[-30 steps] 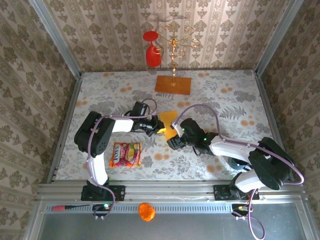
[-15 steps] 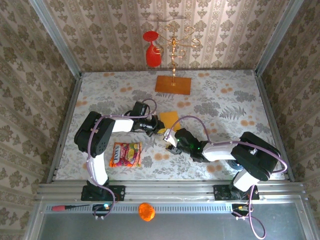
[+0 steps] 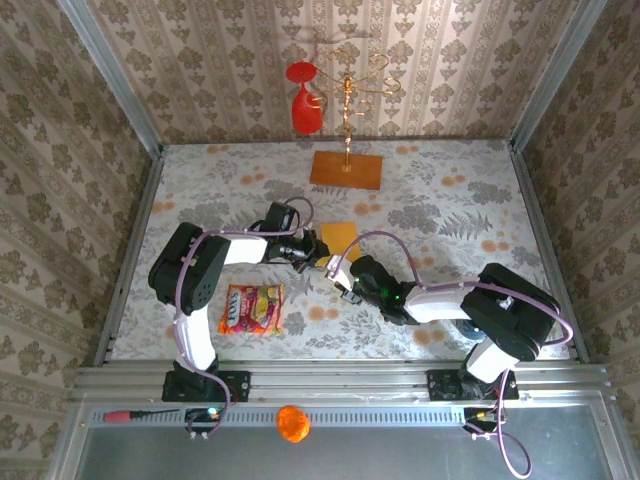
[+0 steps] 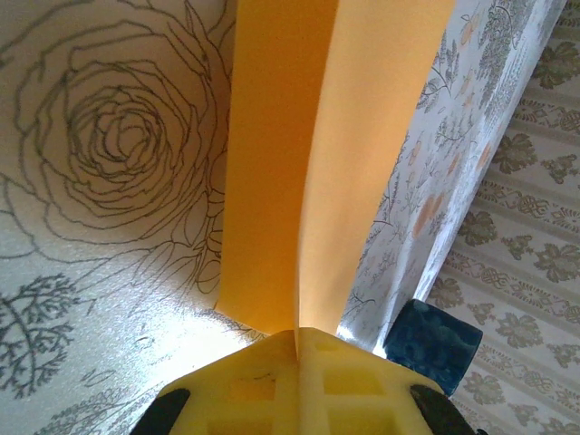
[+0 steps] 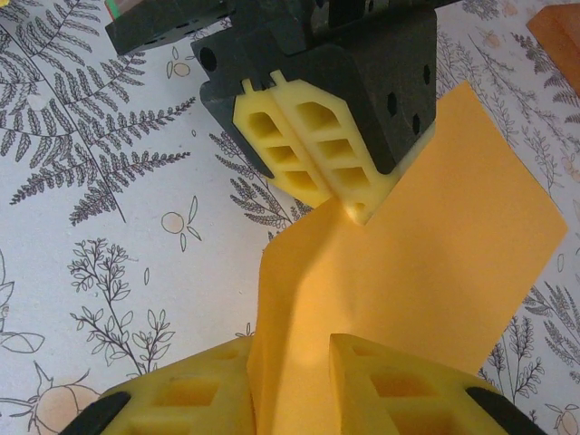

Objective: Fold a paper plane with a square sheet of paper (pick it up from the middle)

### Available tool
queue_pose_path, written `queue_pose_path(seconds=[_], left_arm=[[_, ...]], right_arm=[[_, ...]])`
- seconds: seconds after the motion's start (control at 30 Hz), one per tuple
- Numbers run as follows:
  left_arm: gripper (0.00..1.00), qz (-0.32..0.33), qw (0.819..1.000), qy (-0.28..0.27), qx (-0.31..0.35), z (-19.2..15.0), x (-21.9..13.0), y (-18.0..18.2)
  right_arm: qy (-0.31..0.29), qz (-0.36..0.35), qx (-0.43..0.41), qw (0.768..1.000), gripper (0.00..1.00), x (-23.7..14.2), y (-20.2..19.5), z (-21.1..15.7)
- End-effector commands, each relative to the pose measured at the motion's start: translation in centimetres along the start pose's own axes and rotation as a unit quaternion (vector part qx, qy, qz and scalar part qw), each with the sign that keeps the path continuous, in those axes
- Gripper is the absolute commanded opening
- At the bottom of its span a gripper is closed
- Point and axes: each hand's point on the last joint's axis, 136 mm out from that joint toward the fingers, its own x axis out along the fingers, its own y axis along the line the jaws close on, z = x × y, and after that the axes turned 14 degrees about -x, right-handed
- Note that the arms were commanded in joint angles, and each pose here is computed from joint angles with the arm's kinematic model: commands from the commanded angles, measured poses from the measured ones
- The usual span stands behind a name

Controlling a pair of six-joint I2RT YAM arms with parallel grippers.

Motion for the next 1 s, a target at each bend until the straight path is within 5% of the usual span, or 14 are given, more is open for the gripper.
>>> queue_pose_path(seconds=[0.0,0.27,0.37,0.63,0.97], left_arm=[[0.04,-0.013,1.0,0.007,0.003,-0.5,-0.6,-1.4],[0.2,0.001,1.0,-0.015,-0.003,0.0,-1.6,-0.3],[0.3,0.018,0.999,-0.046,-0.004,0.9,-3.3,0.9],[0.34,0.017,0.989,-0.129,0.073,2.5,-8.5,-1.3],[0.32,0.072,0.98,-0.105,0.156,1.7,-4.7,-3.3]], right_arm=[[-0.014,0.004,0.002,1.0,0.23,-0.3,0.2,0.5],[-0.026,0.06,0.038,0.997,0.0,-1.2,1.5,1.2],[-0.027,0.101,0.076,0.992,0.0,-1.8,1.9,1.5],[-0.059,0.189,0.203,0.959,0.0,-3.2,2.2,3.3],[-0.062,0.248,0.267,0.929,0.0,-2.8,3.1,4.1]])
